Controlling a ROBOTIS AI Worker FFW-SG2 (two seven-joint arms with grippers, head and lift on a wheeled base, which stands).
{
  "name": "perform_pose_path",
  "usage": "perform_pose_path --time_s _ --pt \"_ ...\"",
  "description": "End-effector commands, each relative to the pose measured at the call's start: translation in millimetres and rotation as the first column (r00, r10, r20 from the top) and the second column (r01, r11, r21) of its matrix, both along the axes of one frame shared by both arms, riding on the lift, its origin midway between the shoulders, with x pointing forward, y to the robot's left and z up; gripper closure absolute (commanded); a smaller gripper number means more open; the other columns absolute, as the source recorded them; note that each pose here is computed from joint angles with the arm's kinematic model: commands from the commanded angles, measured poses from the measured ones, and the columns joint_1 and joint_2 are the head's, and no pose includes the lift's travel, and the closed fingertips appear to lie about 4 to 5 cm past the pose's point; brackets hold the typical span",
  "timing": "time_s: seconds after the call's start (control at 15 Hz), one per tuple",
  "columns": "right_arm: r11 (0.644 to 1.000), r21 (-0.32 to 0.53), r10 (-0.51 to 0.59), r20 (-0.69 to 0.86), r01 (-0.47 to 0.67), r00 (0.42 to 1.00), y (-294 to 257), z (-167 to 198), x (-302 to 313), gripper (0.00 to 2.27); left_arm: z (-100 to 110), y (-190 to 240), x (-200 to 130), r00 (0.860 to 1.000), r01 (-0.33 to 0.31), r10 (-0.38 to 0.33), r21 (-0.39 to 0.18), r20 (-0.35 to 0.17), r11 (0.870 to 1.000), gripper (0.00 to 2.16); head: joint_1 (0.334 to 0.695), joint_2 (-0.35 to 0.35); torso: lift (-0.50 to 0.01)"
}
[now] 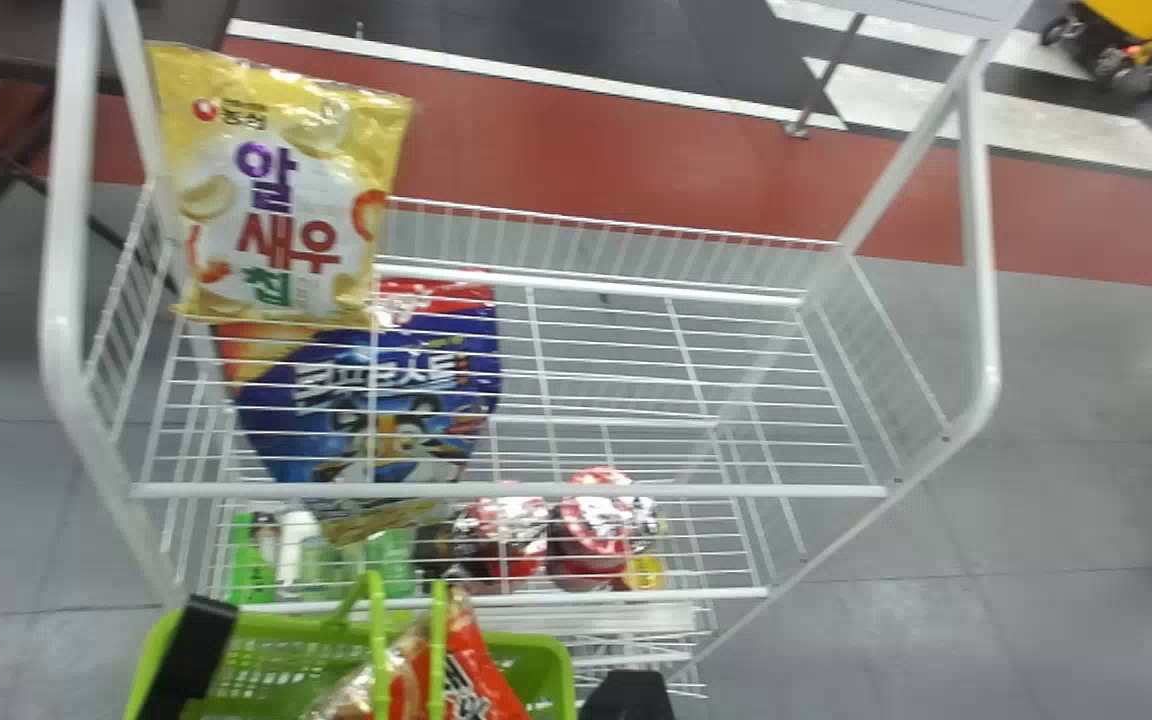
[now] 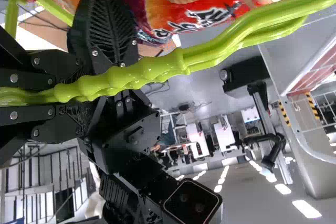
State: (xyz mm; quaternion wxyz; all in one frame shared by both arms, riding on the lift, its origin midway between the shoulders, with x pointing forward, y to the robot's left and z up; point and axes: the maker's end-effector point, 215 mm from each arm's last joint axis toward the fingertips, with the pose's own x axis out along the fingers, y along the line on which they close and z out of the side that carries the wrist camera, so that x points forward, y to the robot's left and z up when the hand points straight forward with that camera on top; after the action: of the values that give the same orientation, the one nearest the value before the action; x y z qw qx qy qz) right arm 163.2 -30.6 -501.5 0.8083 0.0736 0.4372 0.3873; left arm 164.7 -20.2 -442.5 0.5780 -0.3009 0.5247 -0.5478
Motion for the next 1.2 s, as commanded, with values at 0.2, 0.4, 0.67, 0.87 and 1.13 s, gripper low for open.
perform_pose_path --time_s 0.2,0.4,0.67,0.87,1.13 --pt "0.979 0.173 0.123 -0.07 -0.109 0.99 30 12 -29 2.13 0 -1 1 1.0 0.002 -0.002 0.0 0.003 1.0 1.79 0.695 -0.214 -0.015" --pt "0.969 0.223 0.1 0.051 -0.109 0.994 25 38 0 2.13 0 -1 1 1.0 0.001 -0.001 0.002 0.002 1.0 1.79 0.695 -0.207 -0.015" --pt "0.973 0.229 -0.041 0.292 -0.028 0.956 0 72 69 0.54 0 -1 1 1.0 0.001 -0.001 0.003 0.001 1.0 1.79 0.695 -0.208 -0.015" --pt "0.981 0.196 -0.068 0.338 0.001 0.939 -20 74 89 0.0 -1 -1 1 1.0 0.003 -0.003 0.004 0.001 1.0 1.79 0.695 -0.185 -0.015" --pt "0.991 0.113 -0.116 0.402 0.077 0.908 -56 71 116 0.06 -2 -2 1 1.0 0.007 -0.007 0.008 0.002 1.0 1.79 0.695 -0.257 -0.015"
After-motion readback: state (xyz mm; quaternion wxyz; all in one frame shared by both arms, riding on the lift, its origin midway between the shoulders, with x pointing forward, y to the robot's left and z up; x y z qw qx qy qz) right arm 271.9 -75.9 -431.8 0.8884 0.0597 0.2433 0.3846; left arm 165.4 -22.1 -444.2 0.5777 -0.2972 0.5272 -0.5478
